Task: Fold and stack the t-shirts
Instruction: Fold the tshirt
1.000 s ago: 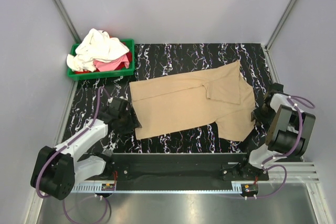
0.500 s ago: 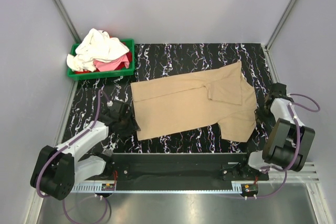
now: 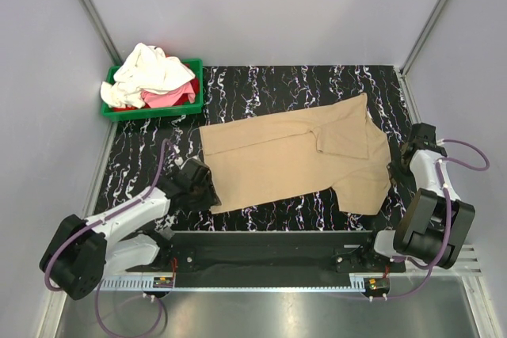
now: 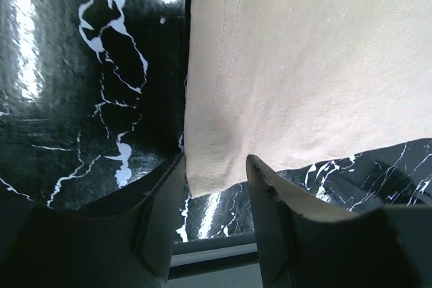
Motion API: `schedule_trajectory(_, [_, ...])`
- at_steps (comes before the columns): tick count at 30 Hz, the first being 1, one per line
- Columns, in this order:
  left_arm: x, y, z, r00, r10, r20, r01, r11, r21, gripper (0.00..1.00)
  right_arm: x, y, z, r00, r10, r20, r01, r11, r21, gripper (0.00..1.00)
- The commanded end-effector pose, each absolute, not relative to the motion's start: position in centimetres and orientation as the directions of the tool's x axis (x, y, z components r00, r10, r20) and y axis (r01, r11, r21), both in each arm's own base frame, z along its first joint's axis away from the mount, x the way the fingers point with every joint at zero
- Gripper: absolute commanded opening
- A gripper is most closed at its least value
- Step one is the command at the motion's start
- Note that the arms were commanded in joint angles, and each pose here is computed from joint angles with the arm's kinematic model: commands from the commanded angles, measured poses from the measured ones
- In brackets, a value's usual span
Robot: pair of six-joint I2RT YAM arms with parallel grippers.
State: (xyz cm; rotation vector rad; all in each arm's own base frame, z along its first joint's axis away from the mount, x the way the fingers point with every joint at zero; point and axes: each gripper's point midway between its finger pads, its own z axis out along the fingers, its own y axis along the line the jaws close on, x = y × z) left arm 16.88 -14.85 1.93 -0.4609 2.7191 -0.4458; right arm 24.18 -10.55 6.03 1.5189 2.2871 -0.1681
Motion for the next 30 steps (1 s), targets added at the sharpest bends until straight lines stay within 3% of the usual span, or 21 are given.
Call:
schedule_trajectory(1, [16.3,-13.8,1.1,-0.877,-0.375,-0.300,-0.293,0.912,-0.286,0.48,24.2,-10.9,6.6,-0.329,0.855,-0.400,0.910,0.401,0.108,0.00])
schedule_trajectory(5, [15.9,-14.5,1.4,-0.888,-0.345,-0.305,-0.261,0.923,-0.283,0.45,24.1,-10.6,5.2,-0.373,0.858,-0.353,0.903,0.423,0.075,0.00])
schedule_trajectory(7, [15.9,-14.7,1.5,-0.890,-0.337,-0.308,-0.253,0.925,-0.283,0.38,24.0,-11.0,4.9,-0.376,0.855,-0.357,0.906,0.420,0.050,0.00])
schedule_trajectory(8, [15.8,-14.8,1.5,-0.892,-0.331,-0.307,-0.248,0.927,-0.282,0.24,24.0,-11.0,4.9,-0.380,0.852,-0.359,0.905,0.423,0.046,0.00])
schedule_trajectory(11, [15.7,-15.0,1.7,-0.901,-0.309,-0.304,-0.224,0.933,-0.283,0.00,23.9,-11.0,5.2,-0.379,0.852,-0.361,0.905,0.423,0.046,0.00])
schedule_trajectory(19, [17.0,-16.7,5.2,-0.907,-0.261,-0.331,-0.145,0.930,-0.338,0.00,23.4,-12.0,6.8,-0.357,0.836,-0.417,0.914,0.404,0.029,0.00])
schedule_trajectory(24, [18.2,-17.8,6.4,-0.910,-0.236,-0.341,-0.112,0.932,-0.346,0.00,25.8,-10.0,7.7,-0.355,0.851,-0.387,0.869,0.453,0.200,0.00])
schedule_trajectory(30, [21.2,-16.7,7.2,-0.897,-0.274,-0.348,-0.150,0.927,-0.343,0.00,27.9,-9.4,8.6,-0.371,0.853,-0.368,0.836,0.479,0.268,0.00])
